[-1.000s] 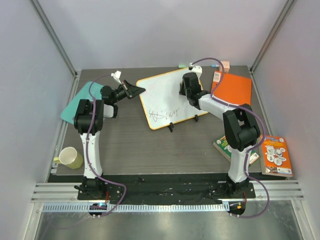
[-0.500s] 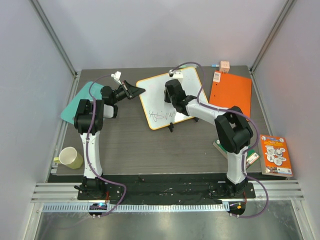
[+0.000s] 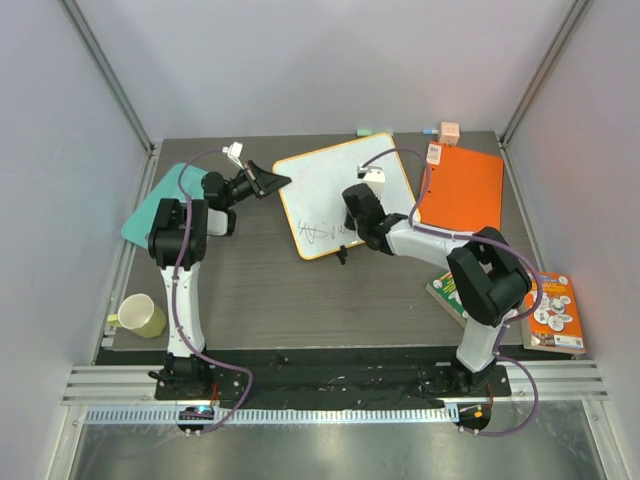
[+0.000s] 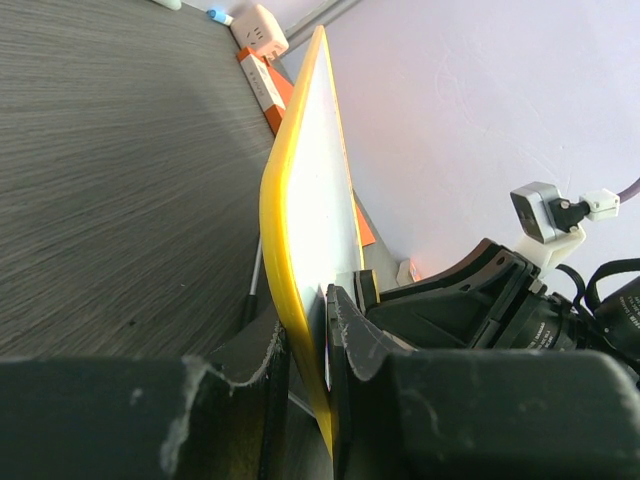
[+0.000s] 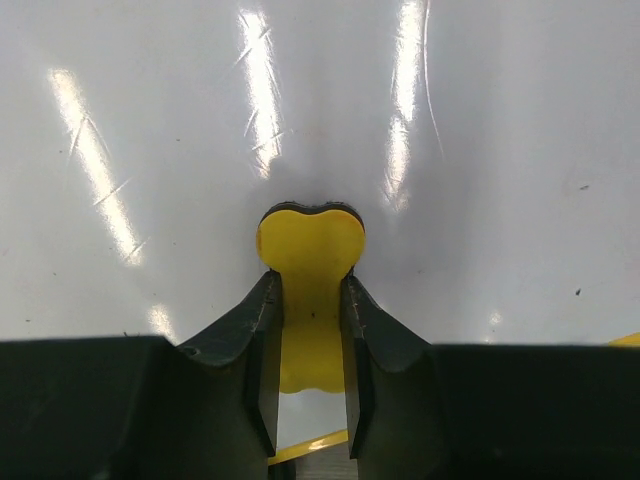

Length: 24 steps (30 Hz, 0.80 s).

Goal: Erase the whiteboard

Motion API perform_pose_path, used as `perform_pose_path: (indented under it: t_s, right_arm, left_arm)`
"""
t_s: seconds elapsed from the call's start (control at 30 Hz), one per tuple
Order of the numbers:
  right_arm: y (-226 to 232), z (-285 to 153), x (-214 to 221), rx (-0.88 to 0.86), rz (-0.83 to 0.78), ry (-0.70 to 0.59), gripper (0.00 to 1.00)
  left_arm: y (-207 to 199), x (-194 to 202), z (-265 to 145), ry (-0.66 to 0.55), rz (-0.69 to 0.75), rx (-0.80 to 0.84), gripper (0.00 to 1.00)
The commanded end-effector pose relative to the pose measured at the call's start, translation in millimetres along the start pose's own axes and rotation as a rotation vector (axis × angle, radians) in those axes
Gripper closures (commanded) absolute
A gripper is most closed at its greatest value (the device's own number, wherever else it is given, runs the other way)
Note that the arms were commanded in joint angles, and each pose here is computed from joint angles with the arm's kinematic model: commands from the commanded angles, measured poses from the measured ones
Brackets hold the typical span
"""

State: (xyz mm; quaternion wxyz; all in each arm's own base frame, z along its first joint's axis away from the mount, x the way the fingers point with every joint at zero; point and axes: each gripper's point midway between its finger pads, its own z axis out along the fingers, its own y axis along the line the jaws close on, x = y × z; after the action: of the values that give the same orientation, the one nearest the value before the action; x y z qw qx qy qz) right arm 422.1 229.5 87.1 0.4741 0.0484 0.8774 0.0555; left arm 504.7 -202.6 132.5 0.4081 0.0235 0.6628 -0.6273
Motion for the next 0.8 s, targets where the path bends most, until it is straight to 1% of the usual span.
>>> perform_pose_path:
  t_s: [0.0,0.13,0.23,0.47,0.6,0.77]
  right_arm:
    - [-84.0,-7.9,87.6,0.227,-0.136,0.279,0.99]
    - [-98.1,-11.7,96.3,0.233,-0.112,0.305,0.99]
    - [-98.3,-13.0,105.0,0.2,-0.096,0.327,0.99]
    - [-73.4,-17.4,124.7,0.073,-0.154,0.372,0.99]
    - [-51.0,-25.0,138.8,0.006,-0.193,0.379,0.99]
    - [-34.0,-24.3,142.4,-0.036,-0.197,0.375,0.99]
  left_arm:
    - [-47.8,2.7,12.0,0.028,0.278,0.194,1.0]
    - [-48.3,3.2,12.4,0.029,0.279,0.196,1.0]
    - [-47.3,3.2,11.9,0.029,0.278,0.194,1.0]
    - [-47.0,4.2,12.3,0.031,0.277,0.195,1.0]
    - [-46.8,3.6,11.8,0.03,0.275,0.194,1.0]
    - [-47.7,3.8,12.3,0.031,0.278,0.195,1.0]
